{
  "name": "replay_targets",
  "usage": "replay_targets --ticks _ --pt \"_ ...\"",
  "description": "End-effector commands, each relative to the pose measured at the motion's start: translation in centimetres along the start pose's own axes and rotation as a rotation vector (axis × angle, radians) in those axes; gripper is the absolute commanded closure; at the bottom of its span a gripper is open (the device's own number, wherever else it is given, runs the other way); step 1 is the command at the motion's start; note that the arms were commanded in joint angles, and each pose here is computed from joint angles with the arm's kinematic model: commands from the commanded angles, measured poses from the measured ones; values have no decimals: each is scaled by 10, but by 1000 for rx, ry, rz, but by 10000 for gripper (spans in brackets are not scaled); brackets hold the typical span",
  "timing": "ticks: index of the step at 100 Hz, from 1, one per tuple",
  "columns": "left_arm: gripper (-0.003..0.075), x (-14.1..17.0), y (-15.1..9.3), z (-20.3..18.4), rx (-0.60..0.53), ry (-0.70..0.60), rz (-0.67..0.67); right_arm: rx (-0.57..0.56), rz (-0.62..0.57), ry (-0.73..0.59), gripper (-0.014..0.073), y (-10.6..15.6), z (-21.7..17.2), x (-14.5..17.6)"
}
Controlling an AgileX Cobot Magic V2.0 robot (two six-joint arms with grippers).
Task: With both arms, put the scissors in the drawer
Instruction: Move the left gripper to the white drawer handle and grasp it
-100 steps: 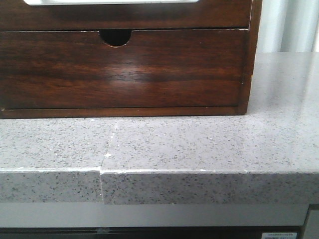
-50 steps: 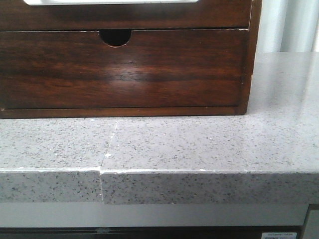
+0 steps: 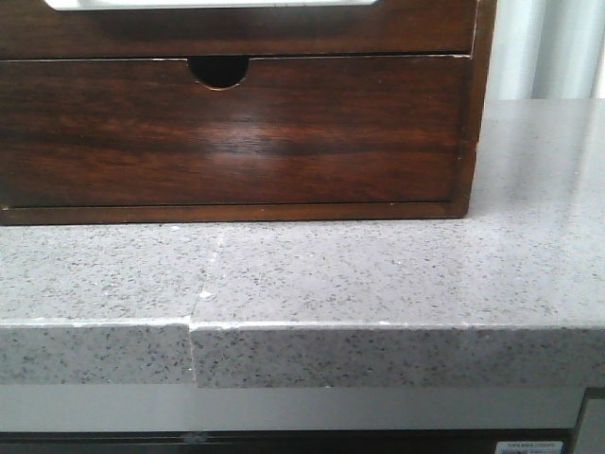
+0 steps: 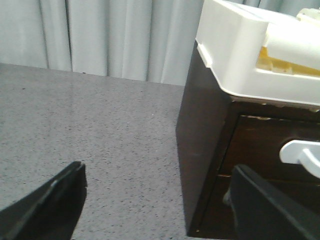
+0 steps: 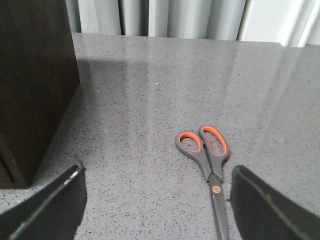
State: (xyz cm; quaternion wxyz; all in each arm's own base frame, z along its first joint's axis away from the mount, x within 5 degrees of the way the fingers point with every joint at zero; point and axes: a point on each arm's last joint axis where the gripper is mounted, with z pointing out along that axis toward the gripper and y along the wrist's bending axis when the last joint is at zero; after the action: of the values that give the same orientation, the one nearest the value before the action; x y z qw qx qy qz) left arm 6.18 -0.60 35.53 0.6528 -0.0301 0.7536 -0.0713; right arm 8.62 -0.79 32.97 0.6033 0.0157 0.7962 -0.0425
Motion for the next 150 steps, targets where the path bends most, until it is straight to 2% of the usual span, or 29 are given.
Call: replay_targets --ticks 1,13,24,41,56,72,121,150 --pt "201 -20 -6 -1 58 -132 -120 8 -25 -94 61 -1 -2 -17" --pt "231 -24 -13 0 166 -157 -355 5 -21 -96 61 -1 -2 -17" --pt "249 -26 -17 9 217 -125 -505 1 -13 -96 61 0 -2 -17" --pt "249 -18 -24 37 277 51 -703 1 -13 -96 61 0 -2 -17" --pt "249 -15 -36 56 408 177 -771 1 -13 -102 61 0 -2 -17" --pt "249 -13 -46 73 535 242 -796 1 -13 -102 61 0 -2 -17" --pt "249 4 -56 126 739 401 -871 1 -13 -102 61 0 -2 -17" --pt "249 15 -56 147 781 437 -886 1 -13 -102 61 0 -2 -17"
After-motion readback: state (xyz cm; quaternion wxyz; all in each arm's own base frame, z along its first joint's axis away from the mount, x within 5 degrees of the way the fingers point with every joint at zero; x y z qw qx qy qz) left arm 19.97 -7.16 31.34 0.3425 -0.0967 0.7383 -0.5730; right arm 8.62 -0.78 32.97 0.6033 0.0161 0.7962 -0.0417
